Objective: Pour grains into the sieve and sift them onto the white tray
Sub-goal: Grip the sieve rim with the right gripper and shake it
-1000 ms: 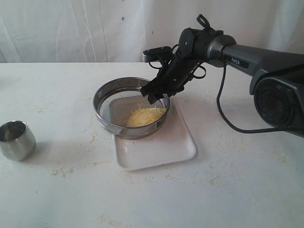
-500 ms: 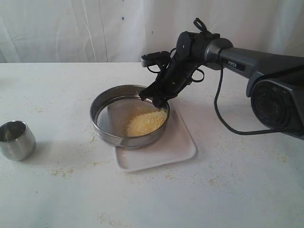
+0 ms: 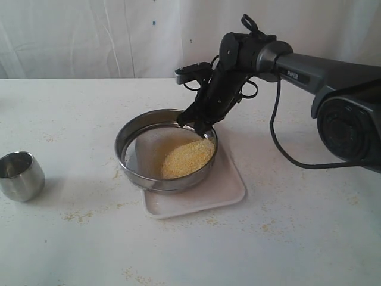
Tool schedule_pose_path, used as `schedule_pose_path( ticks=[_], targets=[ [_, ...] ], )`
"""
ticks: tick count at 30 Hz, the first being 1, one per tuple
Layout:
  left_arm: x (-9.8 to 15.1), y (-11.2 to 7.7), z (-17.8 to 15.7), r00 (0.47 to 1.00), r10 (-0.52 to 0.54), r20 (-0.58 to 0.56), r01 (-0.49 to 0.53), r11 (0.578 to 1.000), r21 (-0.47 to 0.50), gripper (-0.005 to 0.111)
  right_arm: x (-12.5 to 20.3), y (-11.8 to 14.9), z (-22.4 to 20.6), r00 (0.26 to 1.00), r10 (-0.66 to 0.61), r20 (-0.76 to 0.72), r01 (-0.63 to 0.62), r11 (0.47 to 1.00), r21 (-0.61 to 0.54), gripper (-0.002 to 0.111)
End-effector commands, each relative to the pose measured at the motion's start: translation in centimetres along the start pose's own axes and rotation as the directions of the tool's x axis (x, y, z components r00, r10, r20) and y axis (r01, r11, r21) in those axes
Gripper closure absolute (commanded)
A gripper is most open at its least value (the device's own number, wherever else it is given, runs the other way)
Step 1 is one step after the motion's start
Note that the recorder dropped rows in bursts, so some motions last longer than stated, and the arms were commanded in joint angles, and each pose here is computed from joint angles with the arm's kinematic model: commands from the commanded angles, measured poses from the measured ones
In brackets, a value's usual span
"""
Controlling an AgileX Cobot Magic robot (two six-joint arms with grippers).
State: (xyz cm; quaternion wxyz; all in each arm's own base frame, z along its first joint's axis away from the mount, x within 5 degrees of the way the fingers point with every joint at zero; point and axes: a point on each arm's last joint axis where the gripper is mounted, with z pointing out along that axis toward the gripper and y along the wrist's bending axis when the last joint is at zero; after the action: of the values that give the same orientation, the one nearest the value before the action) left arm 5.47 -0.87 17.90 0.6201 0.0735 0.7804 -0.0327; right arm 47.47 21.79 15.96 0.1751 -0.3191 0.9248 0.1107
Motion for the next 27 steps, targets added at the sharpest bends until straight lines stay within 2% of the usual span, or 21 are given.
schedule_pose_path(
  ticks=[1, 6, 8, 9, 11, 13, 14, 16, 17, 18, 19, 20, 21, 22, 23, 24, 26, 27],
  targets=[
    [0.1, 0.0, 0.0, 1.000, -0.007, 0.004, 0.007, 1.000, 0.002, 0.107, -0.2, 0.7, -2.9, 1.000, -0.009, -0.027, 0.009, 1.000, -0.029, 0.108],
    [0.1, 0.0, 0.0, 1.000, -0.007, 0.004, 0.007, 1.000, 0.002, 0.107, -0.5, 0.7, -3.7, 1.000, -0.019, 0.001, 0.019, 1.000, -0.007, 0.108],
    [0.1, 0.0, 0.0, 1.000, -0.007, 0.004, 0.007, 1.000, 0.002, 0.107, -0.2, 0.9, -3.7, 0.999, -0.011, -0.034, 0.010, 1.000, -0.027, 0.108],
    [0.1, 0.0, 0.0, 1.000, -0.007, 0.004, 0.007, 1.000, 0.002, 0.107, 0.3, 1.4, -3.8, 0.995, -0.033, -0.095, 0.026, 0.997, -0.073, 0.108],
    [0.1, 0.0, 0.0, 1.000, -0.007, 0.004, 0.007, 1.000, 0.002, 0.107, 0.5, 1.3, -3.8, 0.992, -0.068, -0.110, 0.061, 0.996, -0.067, 0.108],
    [0.1, 0.0, 0.0, 1.000, -0.007, 0.004, 0.007, 1.000, 0.002, 0.107, 0.3, 0.4, -3.8, 0.997, -0.015, -0.080, 0.014, 1.000, -0.011, 0.108],
    [0.1, 0.0, 0.0, 1.000, -0.007, 0.004, 0.007, 1.000, 0.002, 0.107, 0.3, 0.5, -3.9, 0.996, 0.037, -0.078, -0.040, 0.999, -0.027, 0.108],
    [0.1, 0.0, 0.0, 1.000, -0.007, 0.004, 0.007, 1.000, 0.002, 0.107, 0.5, 1.1, -4.1, 0.993, -0.061, -0.096, 0.051, 0.993, -0.103, 0.108],
    [0.1, 0.0, 0.0, 1.000, -0.007, 0.004, 0.007, 1.000, 0.002, 0.107, 0.2, 0.7, -4.0, 0.996, -0.046, -0.072, 0.042, 0.997, -0.057, 0.108],
    [0.1, 0.0, 0.0, 1.000, -0.007, 0.004, 0.007, 1.000, 0.002, 0.107, 0.1, 0.1, -4.0, 0.998, 0.039, -0.053, -0.040, 0.999, -0.019, 0.108],
    [0.1, 0.0, 0.0, 1.000, -0.007, 0.004, 0.007, 1.000, 0.002, 0.107, 0.1, 0.5, -4.3, 0.995, 0.082, -0.060, -0.086, 0.994, -0.066, 0.108],
    [0.1, 0.0, 0.0, 1.000, -0.007, 0.004, 0.007, 1.000, 0.002, 0.107, 0.2, 0.9, -4.4, 0.998, 0.028, -0.063, -0.035, 0.994, -0.106, 0.108],
    [0.1, 0.0, 0.0, 1.000, -0.007, 0.004, 0.007, 1.000, 0.002, 0.107, 0.0, 1.1, -4.2, 0.997, -0.070, -0.043, 0.066, 0.994, -0.087, 0.108],
    [0.1, 0.0, 0.0, 1.000, -0.007, 0.004, 0.007, 1.000, 0.002, 0.107, -0.4, 0.3, -4.2, 0.999, 0.033, -0.011, -0.033, 0.999, -0.017, 0.108],
    [0.1, 0.0, 0.0, 1.000, -0.007, 0.004, 0.007, 1.000, 0.002, 0.107, -0.4, 0.3, -4.2, 0.995, 0.103, -0.005, -0.103, 0.995, -0.016, 0.108],
    [0.1, 0.0, 0.0, 1.000, -0.007, 0.004, 0.007, 1.000, 0.002, 0.107, -0.3, 0.6, -4.3, 0.995, 0.096, -0.017, -0.097, 0.994, -0.054, 0.108],
    [0.1, 0.0, 0.0, 1.000, -0.007, 0.004, 0.007, 1.000, 0.002, 0.107, -0.2, 1.8, -4.5, 0.998, -0.048, -0.033, 0.043, 0.989, -0.144, 0.108],
    [0.1, 0.0, 0.0, 1.000, -0.007, 0.004, 0.007, 1.000, 0.002, 0.107, -0.4, 1.4, -4.3, 0.998, -0.053, -0.016, 0.051, 0.997, -0.065, 0.108]
  ],
)
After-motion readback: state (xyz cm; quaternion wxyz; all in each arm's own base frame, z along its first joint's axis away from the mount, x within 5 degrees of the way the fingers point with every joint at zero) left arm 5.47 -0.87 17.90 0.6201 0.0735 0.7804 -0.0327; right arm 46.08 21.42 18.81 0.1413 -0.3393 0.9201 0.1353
